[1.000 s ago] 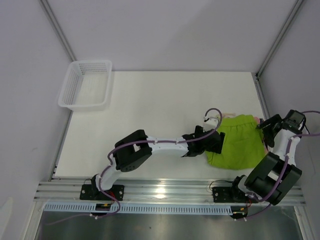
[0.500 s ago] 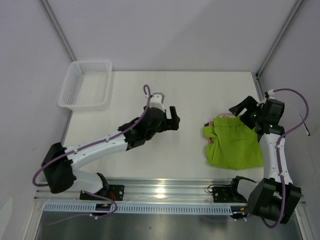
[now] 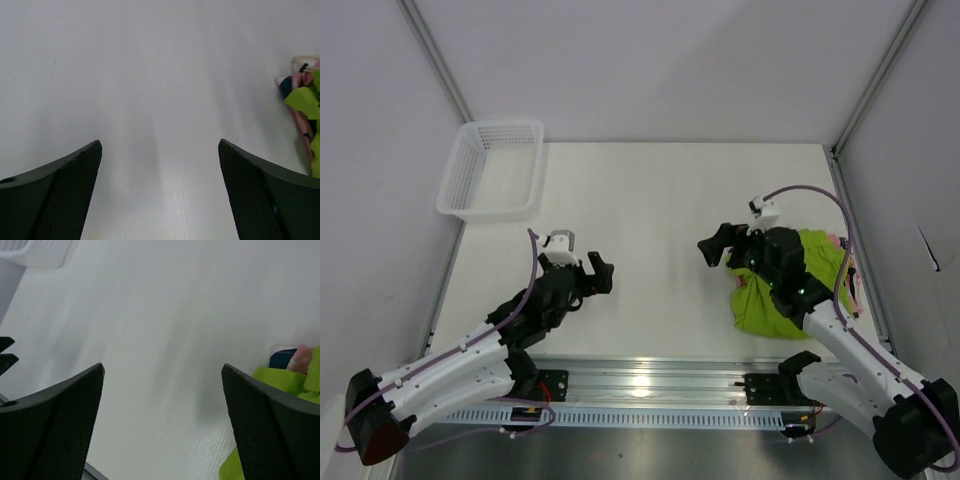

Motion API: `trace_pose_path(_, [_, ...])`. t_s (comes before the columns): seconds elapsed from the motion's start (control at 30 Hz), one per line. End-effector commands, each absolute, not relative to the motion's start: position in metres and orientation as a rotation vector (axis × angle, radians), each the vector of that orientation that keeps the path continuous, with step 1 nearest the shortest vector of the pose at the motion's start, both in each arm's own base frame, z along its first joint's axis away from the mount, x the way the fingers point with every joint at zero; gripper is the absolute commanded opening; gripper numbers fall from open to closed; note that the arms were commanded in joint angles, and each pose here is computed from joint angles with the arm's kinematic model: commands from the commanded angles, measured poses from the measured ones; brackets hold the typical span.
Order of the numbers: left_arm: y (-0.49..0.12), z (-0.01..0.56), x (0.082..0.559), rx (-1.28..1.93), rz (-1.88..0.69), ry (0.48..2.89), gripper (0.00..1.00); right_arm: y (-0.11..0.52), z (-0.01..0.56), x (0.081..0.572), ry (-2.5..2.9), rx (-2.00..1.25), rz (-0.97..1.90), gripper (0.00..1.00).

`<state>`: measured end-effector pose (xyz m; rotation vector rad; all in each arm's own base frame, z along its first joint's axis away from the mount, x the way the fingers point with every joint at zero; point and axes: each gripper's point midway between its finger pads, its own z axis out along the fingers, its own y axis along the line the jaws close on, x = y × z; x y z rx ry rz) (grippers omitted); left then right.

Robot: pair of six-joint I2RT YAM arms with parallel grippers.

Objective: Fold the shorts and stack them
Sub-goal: Neatly place the folded shorts to the corner

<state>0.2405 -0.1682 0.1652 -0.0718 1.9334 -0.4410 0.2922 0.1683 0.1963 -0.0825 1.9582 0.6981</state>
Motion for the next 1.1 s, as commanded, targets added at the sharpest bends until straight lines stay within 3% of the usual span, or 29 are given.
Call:
trace_pose_path(0.0, [-0.146,0.151,0.238,-0.090,-0.361,1.912,0.99,0.165,0.214,0.298,1.755,-0.090,0.463,0.99])
trace_pose_path(0.33, [-0.114,0.133,0.229,-0.126,-0.227,1.930,0.99,0.189,0.177,0.293,1.753,-0.200,0.367,0.99])
trace_pose_path(0.5, [-0.118,0.148,0.222,-0.108,-0.376,1.811,0.99,0.187,0.178,0.287,1.734,-0.201,0.392,0.99])
trace_pose_path(1.07, [-0.117,0.146,0.222,-0.115,-0.366,1.823,0.99,0.188,0.178,0.288,1.742,-0.208,0.385,0.99])
